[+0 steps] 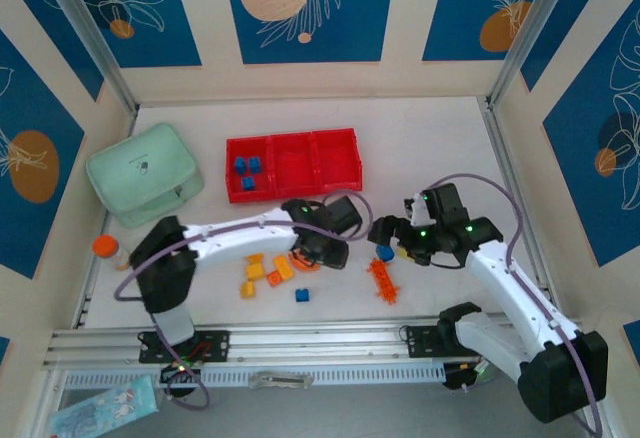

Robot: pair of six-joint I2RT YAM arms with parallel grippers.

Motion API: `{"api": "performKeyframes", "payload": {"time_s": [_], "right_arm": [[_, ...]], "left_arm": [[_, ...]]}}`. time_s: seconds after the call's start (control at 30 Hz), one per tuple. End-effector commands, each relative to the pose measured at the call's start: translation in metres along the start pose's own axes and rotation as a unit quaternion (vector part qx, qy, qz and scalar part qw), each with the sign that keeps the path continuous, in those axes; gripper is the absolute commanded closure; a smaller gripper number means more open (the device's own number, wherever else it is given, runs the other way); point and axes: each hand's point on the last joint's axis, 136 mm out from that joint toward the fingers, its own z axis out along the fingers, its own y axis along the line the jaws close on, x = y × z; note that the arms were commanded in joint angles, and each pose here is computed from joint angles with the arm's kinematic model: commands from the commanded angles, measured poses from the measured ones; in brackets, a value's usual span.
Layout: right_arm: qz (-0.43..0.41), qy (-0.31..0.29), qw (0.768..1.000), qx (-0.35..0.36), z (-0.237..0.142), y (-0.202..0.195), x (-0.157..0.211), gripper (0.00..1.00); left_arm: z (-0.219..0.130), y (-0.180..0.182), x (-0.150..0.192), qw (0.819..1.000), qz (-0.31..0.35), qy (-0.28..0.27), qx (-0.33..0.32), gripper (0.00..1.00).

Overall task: Sort the legos into containers by color
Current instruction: Pick up the lego from the middle-left of the table, then place the lego in the container.

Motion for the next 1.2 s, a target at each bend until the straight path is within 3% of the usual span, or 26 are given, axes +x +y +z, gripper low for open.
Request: {"api": "performKeyframes", "payload": {"time_s": [0.0, 0.27, 0.4, 0.67, 0.9, 1.17], "right_arm": [[-0.034, -0.003, 0.999, -0.033, 0.002, 0.031, -0.009, 0.01], [-0.100, 0.019, 0.994, -0.036, 0.034, 0.080, -0.015, 0.01], [-0.121, 0.020, 0.992, -0.016, 0.049, 0.094, -0.021, 0.01], [-0.125, 0.012, 0.992, -0.006, 0.065, 0.109, -0.037, 0.01], [-0.128, 0.008, 0.992, 0.003, 0.065, 0.110, -0.045, 0.01], [-0.118, 0.003, 0.993, 0.009, 0.063, 0.103, -0.051, 0.01]], "left_arm": [[-0.026, 0.050, -0.013, 0.998, -0.022, -0.029, -0.042, 0.63], [-0.079, 0.142, -0.064, 0.989, -0.077, -0.097, -0.086, 0.63], [-0.085, 0.177, -0.096, 0.983, -0.111, -0.118, -0.084, 0.63], [-0.072, 0.232, -0.162, 0.973, -0.156, -0.142, -0.095, 0.63], [-0.039, 0.265, -0.206, 0.970, -0.169, -0.135, -0.112, 0.61], [-0.032, 0.276, -0.218, 0.971, -0.165, -0.126, -0.119, 0.42]]}}
